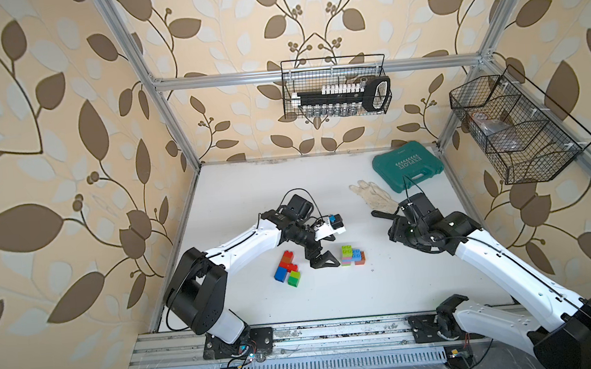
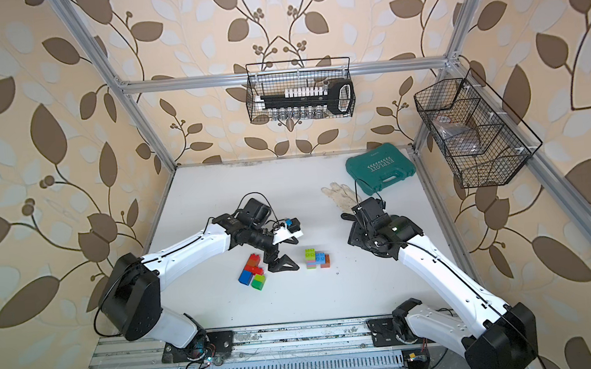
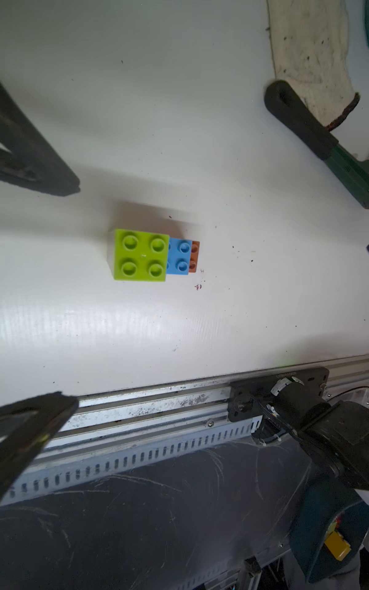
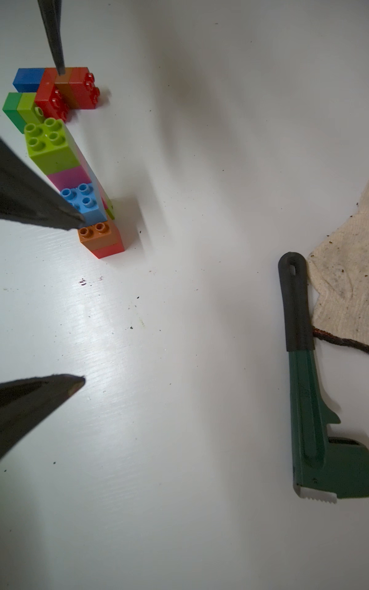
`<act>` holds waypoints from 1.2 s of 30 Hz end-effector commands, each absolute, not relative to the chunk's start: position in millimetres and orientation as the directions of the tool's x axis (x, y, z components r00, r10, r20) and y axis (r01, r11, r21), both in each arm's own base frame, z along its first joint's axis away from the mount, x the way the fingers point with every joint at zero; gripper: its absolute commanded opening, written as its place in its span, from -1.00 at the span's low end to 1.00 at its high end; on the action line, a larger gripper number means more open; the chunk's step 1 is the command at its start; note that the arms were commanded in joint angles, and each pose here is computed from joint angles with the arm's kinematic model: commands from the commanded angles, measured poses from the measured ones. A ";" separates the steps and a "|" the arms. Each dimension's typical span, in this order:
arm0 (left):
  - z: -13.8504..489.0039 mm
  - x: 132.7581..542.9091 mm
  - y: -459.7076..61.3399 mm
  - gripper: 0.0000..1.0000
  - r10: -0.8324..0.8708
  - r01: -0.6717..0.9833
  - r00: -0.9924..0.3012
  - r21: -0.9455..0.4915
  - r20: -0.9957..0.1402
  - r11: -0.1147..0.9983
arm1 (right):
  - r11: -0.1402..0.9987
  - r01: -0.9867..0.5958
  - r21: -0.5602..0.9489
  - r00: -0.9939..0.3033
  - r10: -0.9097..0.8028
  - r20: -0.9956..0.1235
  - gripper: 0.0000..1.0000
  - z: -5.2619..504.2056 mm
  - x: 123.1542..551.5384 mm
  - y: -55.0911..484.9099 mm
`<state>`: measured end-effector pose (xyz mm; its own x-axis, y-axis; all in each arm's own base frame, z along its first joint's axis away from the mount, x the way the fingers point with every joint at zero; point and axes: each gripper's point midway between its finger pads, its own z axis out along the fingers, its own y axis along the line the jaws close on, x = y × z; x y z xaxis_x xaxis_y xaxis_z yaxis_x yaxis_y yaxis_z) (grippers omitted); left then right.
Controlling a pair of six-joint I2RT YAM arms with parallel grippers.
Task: Assemble the letter h with lego
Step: Adjust the lego brick at the center of the board.
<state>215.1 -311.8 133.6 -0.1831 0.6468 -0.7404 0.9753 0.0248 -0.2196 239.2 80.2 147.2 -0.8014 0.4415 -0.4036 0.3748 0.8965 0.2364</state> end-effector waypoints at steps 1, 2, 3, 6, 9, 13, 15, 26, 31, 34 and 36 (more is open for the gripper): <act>128.0 236.4 -325.9 0.98 0.634 0.986 -0.167 -0.142 -0.755 0.091 | 0.902 0.380 0.205 -0.809 0.432 -0.398 0.42 140.3 231.3 73.2; 124.1 238.0 -329.4 0.98 0.637 0.987 -0.162 -0.134 -0.754 0.092 | 0.902 0.376 0.210 -0.810 0.430 -0.397 0.43 140.8 231.1 74.0; 120.0 236.4 -333.2 0.97 0.644 0.988 -0.150 -0.129 -0.750 0.081 | 0.903 0.374 0.212 -0.810 0.429 -0.400 0.43 141.6 231.1 74.0; 106.9 225.5 -342.5 0.83 0.672 0.987 -0.142 -0.155 -0.727 0.040 | 0.902 0.374 0.215 -0.802 0.431 -0.414 0.44 144.0 231.7 72.2; 91.2 219.6 -347.3 0.60 0.696 0.972 -0.192 -0.231 -0.691 0.039 | 0.908 0.362 0.212 -0.804 0.419 -0.423 0.44 147.6 232.3 71.6; 82.1 223.3 -353.5 0.25 0.714 0.952 -0.251 -0.298 -0.654 0.062 | 0.909 0.364 0.204 -0.803 0.418 -0.426 0.44 148.7 231.8 69.4; 83.4 222.0 -356.4 0.09 0.710 0.943 -0.267 -0.328 -0.652 0.053 | 0.910 0.358 0.209 -0.806 0.415 -0.423 0.43 149.9 231.6 70.4; 84.8 215.1 -358.4 -0.07 0.668 0.792 -0.455 -0.611 -0.589 0.001 | 0.910 0.355 0.213 -0.796 0.414 -0.442 0.44 158.5 232.2 67.5; 77.0 233.2 -356.7 0.07 0.653 0.752 -0.522 -0.657 -0.549 0.050 | 0.911 0.350 0.217 -0.805 0.411 -0.429 0.44 157.7 235.7 71.8; 75.9 237.3 -355.5 0.18 0.646 0.755 -0.526 -0.654 -0.553 0.055 | 0.913 0.343 0.219 -0.813 0.406 -0.418 0.44 157.5 237.6 75.1; 77.1 239.4 -356.0 0.21 0.640 0.753 -0.531 -0.656 -0.555 0.056 | 0.914 0.344 0.214 -0.816 0.404 -0.414 0.44 156.4 237.3 74.8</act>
